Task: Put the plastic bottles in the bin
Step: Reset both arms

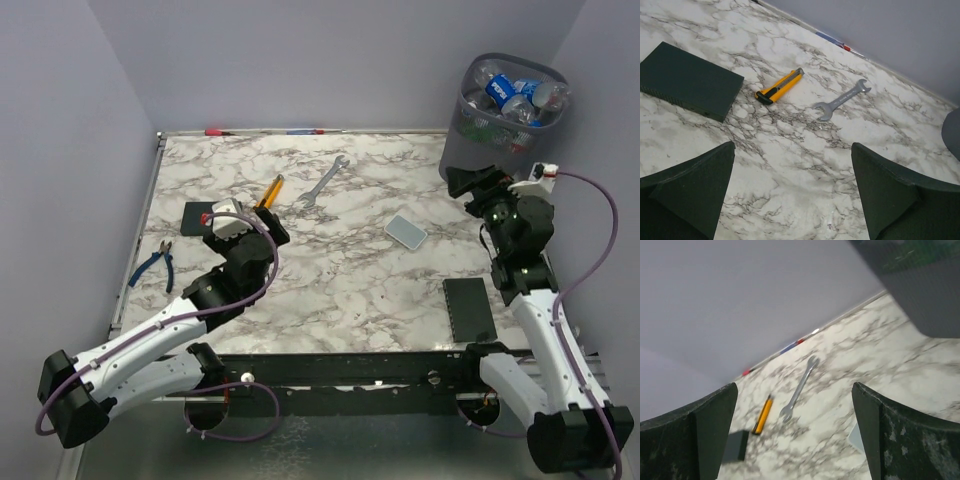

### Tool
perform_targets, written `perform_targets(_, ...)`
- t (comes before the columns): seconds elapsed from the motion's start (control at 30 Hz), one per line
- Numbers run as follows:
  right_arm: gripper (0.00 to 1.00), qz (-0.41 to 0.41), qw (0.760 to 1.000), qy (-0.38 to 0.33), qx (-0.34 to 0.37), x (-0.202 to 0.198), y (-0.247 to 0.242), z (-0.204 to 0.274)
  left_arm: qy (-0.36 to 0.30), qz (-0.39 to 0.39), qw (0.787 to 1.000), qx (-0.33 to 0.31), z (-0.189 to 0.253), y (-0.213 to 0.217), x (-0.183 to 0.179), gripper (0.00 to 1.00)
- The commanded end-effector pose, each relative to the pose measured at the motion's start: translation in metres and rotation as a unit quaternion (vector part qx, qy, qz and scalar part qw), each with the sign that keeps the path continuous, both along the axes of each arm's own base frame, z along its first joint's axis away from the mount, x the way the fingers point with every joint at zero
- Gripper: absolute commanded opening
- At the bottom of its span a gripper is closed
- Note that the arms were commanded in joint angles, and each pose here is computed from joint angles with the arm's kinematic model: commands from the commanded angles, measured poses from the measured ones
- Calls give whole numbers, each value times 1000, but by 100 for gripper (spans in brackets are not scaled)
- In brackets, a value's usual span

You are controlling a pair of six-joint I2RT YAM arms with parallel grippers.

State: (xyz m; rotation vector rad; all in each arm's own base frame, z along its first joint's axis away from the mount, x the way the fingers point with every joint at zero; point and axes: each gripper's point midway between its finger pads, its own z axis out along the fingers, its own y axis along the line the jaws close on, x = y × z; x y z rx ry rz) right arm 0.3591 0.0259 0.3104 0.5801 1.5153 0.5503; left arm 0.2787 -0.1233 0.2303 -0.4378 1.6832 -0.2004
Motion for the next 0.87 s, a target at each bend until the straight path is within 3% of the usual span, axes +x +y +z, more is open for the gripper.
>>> perform_targets(0.0, 100, 136, 990, 11, -28, -44, 63, -16, 13, 74, 996, -51, 2, 12, -3, 99)
perform_targets(0.1, 100, 147, 985, 83, 35, -73, 71, -52, 7, 94, 991, -93, 4, 13, -8, 99)
perform_targets(0.23, 100, 161, 976, 105, 97, -100, 78, -70, 2, 90, 990, -108, 2, 19, -14, 99)
perform_targets(0.33, 100, 181, 973, 113, 94, -112, 82, -80, 14, 81, 995, -55, -6, 25, -18, 99)
perform_targets(0.4, 100, 197, 973, 116, 45, -115, 83, -94, 28, 79, 997, -1, -19, 32, -21, 99)
perform_targets(0.53, 100, 147, 978, 150, 17, -115, 64, -121, 64, 60, 993, 74, -35, 32, -23, 99)
perform_targets(0.83, 100, 175, 971, 147, 71, -117, 79, -121, 49, 68, 996, 6, -20, 37, -30, 99)
